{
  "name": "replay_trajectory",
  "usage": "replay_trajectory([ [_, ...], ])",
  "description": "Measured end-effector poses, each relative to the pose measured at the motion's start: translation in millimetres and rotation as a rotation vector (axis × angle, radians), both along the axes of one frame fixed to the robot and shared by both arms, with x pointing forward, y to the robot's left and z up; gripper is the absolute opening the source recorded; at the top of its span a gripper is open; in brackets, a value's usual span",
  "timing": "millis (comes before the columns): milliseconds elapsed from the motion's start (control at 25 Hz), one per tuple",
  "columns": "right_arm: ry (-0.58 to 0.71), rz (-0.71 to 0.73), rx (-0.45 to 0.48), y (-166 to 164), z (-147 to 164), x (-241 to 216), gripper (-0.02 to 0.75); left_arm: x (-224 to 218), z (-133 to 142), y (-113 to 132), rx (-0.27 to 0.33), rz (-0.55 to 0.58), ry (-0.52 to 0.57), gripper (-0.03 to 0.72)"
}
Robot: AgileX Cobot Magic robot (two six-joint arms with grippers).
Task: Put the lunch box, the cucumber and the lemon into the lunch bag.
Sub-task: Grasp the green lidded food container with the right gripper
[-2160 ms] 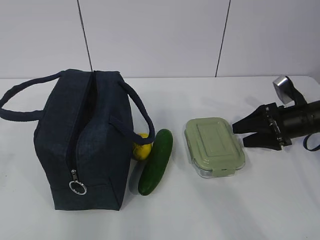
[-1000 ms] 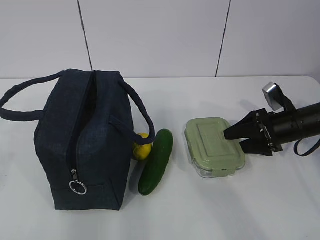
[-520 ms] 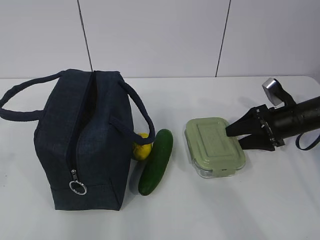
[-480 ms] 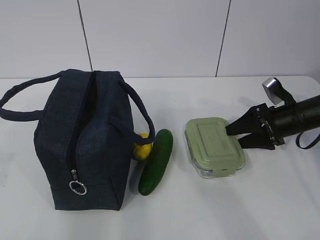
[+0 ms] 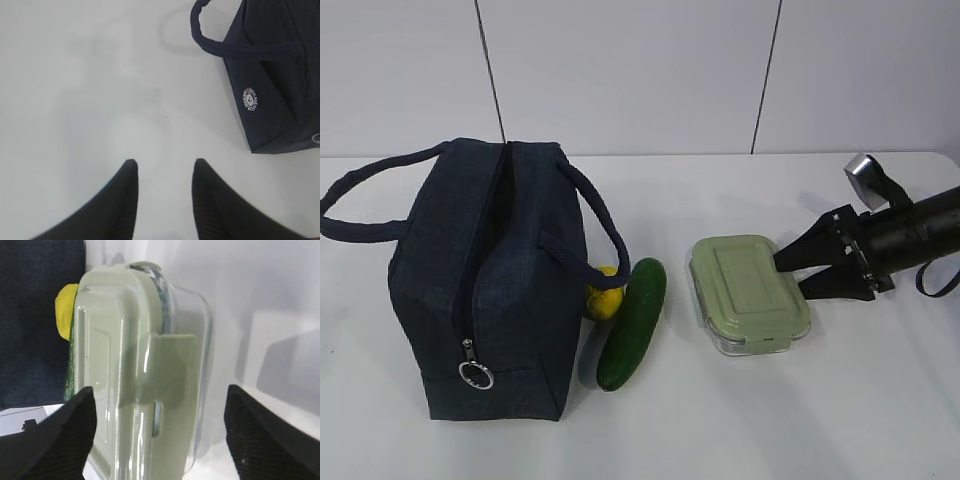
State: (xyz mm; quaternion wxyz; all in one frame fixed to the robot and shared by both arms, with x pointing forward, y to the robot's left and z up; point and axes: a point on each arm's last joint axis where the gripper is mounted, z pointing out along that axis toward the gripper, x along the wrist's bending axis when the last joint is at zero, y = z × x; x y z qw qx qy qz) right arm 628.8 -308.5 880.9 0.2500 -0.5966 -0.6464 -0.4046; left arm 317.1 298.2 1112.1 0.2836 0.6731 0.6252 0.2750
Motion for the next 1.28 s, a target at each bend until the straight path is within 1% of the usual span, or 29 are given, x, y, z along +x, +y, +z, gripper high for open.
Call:
replay_trajectory([
  [200, 0.022, 0.003, -0.010, -0.4, -1.0, -1.3, 0.579, 0.0, 0.0, 0.0, 0.000, 0.000, 0.000, 0.264],
  [560, 0.023, -0.015, 0.007, 1.7, 0.2, 0.3, 0.579, 0.0, 0.0, 0.0, 0.000, 0.000, 0.000, 0.264],
  [760, 0.008, 0.024, 0.004, 14.0, 1.1, 1.4, 0.579, 0.0, 0.0, 0.0, 0.000, 0.000, 0.000, 0.264],
  [1280, -0.005, 0.033, 0.002, 16.1, 2.7, 3.2, 0.579, 0.0, 0.0, 0.0, 0.000, 0.000, 0.000, 0.264],
])
